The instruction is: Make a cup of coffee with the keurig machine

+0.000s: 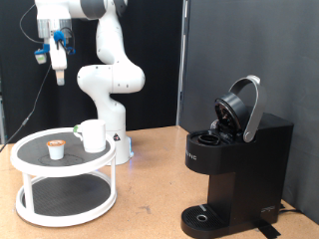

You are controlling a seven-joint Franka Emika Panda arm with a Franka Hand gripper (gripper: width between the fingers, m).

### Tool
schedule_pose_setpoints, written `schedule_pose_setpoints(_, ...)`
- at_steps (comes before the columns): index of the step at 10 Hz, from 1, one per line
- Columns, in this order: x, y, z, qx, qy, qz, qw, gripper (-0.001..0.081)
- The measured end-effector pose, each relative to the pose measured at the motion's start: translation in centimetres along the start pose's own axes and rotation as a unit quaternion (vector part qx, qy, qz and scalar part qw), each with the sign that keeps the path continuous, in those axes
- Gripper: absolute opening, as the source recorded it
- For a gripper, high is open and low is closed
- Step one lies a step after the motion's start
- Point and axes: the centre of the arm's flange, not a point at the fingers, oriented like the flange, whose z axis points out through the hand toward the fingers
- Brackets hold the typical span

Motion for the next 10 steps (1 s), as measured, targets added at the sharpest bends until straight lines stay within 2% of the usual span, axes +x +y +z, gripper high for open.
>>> schedule_pose_setpoints(5,-0.3,-2.7,7.1,0.017,0.0,0.024,0.9996,0.0735)
schedule_pose_setpoints(10,-0.1,-3.4,12.6,0.019,0.01,0.027,0.9994,0.0735)
